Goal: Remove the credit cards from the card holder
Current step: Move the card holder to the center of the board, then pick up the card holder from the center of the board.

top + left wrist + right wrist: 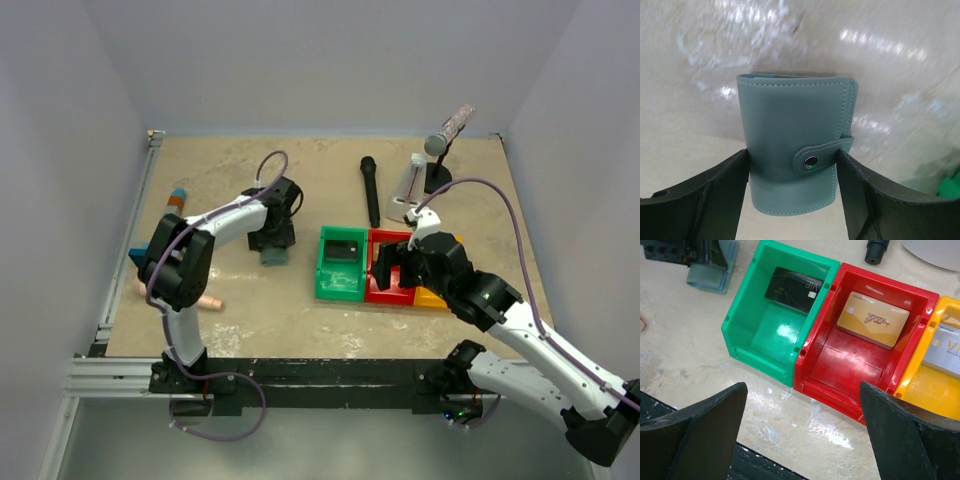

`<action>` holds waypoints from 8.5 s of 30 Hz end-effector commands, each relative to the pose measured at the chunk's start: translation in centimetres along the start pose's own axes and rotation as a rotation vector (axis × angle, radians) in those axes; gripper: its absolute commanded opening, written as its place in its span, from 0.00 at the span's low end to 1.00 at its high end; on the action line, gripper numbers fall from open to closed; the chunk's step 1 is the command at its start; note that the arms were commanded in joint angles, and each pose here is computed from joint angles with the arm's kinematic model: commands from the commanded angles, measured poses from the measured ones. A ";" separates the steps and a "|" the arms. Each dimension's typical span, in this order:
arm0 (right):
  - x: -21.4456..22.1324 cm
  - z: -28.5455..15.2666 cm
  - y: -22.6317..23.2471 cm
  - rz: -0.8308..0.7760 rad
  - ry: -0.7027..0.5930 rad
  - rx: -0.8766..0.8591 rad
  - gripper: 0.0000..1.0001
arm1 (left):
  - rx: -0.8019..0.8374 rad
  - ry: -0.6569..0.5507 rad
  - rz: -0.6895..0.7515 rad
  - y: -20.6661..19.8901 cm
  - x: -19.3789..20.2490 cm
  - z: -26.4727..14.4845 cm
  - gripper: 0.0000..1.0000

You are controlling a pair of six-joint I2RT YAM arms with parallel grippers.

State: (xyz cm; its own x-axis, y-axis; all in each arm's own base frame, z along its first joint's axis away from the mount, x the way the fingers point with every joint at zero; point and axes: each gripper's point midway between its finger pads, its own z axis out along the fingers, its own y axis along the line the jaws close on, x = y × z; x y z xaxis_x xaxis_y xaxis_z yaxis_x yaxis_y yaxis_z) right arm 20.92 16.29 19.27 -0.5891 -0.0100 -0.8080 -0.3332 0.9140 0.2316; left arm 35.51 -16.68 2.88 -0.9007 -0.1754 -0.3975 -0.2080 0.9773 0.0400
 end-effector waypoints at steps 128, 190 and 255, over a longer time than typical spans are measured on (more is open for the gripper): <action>13.0 13.4 19.5 0.348 0.452 -0.200 0.59 | 0.432 -0.017 -0.248 5.7 17.2 -4.6 0.47; 13.3 13.9 19.4 0.408 0.452 -0.350 0.00 | 0.470 -0.073 -0.267 6.2 16.7 -5.8 0.38; -1.1 -9.0 20.5 -0.009 0.086 -0.939 0.00 | 1.576 -0.469 -0.030 -1.6 11.5 -28.3 1.00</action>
State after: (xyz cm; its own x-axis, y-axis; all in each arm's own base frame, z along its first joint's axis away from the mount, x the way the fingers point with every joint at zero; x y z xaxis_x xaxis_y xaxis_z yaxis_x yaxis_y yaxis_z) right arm 8.44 31.06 25.34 -0.6882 -0.1453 -0.7109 -0.7139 0.3107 0.6276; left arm 15.24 -23.35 22.73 -0.6683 -0.4299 -0.6070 0.5644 0.2384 -0.7903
